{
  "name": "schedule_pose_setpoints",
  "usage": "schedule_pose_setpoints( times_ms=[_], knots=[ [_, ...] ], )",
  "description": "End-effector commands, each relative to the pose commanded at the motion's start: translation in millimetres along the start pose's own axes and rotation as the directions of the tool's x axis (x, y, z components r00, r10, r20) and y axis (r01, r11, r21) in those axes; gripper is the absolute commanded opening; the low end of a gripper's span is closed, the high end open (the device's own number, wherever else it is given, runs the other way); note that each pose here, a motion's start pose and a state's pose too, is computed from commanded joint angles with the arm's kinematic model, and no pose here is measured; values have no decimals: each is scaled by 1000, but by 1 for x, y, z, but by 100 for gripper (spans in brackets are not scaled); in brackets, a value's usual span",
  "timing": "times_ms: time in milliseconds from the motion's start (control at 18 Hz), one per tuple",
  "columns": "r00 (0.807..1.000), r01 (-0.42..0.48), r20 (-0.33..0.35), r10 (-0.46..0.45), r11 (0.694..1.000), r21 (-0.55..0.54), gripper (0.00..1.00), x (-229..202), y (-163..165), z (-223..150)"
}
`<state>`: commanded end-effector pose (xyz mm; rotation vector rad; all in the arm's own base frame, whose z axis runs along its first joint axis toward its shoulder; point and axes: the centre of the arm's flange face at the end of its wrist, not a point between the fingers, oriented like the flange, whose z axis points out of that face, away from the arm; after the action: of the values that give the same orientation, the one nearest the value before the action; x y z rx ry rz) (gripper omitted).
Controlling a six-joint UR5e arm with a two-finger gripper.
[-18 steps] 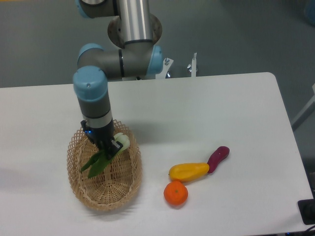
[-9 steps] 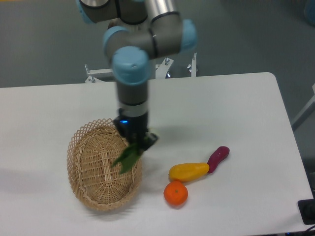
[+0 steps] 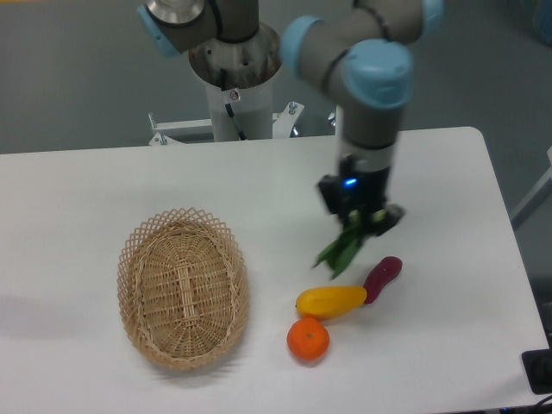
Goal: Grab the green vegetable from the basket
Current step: 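Carry the bok choy up and away from the basket, past the eggplant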
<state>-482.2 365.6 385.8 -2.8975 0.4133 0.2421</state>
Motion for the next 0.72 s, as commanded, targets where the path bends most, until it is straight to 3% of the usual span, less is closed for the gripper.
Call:
schedule_pose_setpoints(
  times_ms=[222, 722],
  knots=[
    [999, -50, 13, 50, 999, -5, 36, -13, 14, -4],
    [999, -43, 16, 43, 999, -3, 36, -17, 18, -3]
  ],
)
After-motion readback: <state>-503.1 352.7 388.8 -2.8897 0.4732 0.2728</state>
